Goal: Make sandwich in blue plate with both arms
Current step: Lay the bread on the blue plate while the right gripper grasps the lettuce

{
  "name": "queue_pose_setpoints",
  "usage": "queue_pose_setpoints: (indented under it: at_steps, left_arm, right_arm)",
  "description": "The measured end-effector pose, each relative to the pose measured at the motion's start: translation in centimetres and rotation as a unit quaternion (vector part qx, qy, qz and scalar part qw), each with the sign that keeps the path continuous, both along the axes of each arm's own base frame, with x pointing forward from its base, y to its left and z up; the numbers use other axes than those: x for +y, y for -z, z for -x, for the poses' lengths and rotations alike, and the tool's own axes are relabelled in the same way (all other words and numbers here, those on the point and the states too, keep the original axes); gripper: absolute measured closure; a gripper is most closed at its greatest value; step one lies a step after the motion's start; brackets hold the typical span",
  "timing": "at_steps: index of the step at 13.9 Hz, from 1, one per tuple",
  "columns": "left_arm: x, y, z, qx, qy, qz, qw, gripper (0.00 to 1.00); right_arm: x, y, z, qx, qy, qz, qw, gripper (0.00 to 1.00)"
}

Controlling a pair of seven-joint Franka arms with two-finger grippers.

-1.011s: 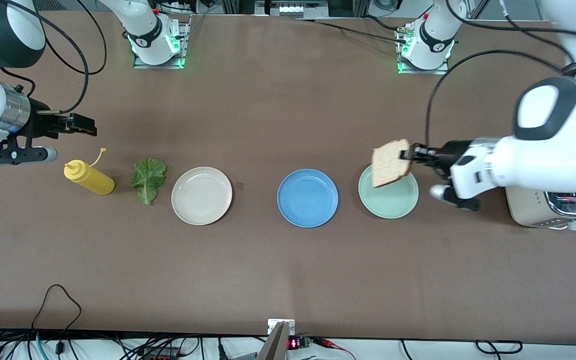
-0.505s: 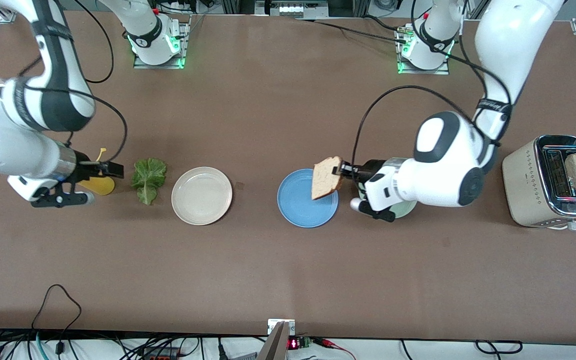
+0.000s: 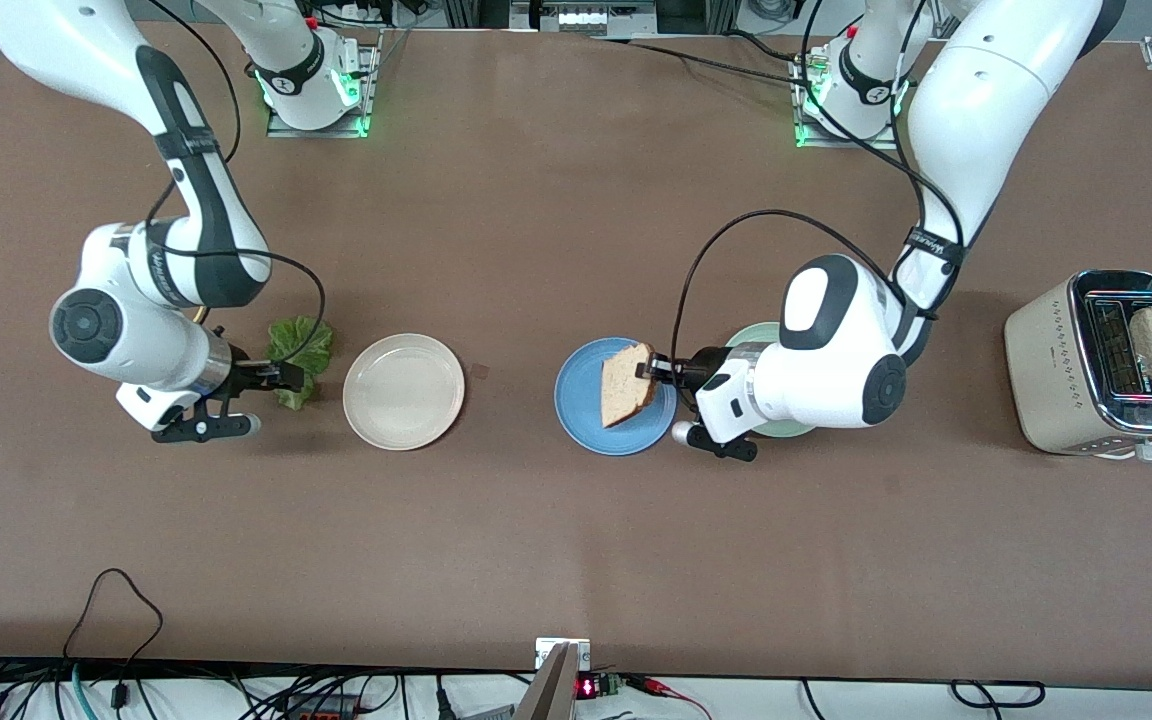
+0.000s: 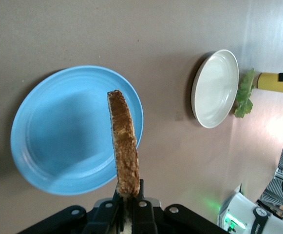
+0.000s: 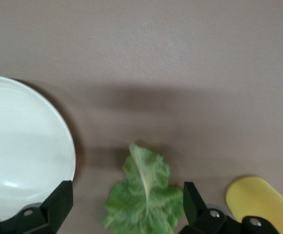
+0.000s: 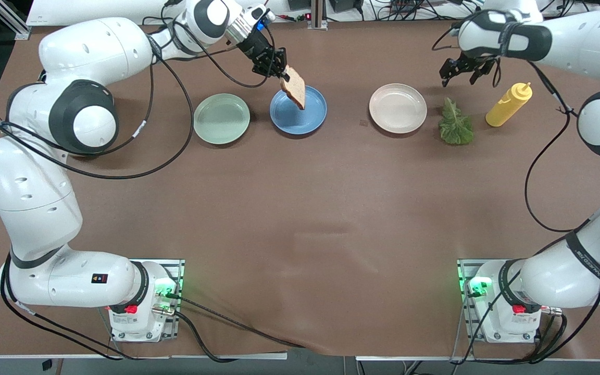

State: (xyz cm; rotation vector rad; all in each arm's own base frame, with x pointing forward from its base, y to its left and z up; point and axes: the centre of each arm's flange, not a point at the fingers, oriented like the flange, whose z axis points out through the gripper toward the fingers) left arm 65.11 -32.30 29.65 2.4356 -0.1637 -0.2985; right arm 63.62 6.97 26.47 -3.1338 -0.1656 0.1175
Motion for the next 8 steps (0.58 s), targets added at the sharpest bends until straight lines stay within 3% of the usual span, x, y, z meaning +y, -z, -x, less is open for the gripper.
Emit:
queue_pose_setpoints:
  at_steps: [3,8]
  left_arm:
    - [-0.7,1.4,0.2,0.001,-0.003,0.0,1.0,0.92]
    - [-1.5,3.0,0.5,0.008,-0.003,0.0,1.0,0.93]
  right_arm:
    - [-0.2,3.7,0.7,0.006,-0.005,0.007,1.0,0.0]
    - [-0.3,5.3,1.4,0.015,0.0,0.009,1.0,0.0]
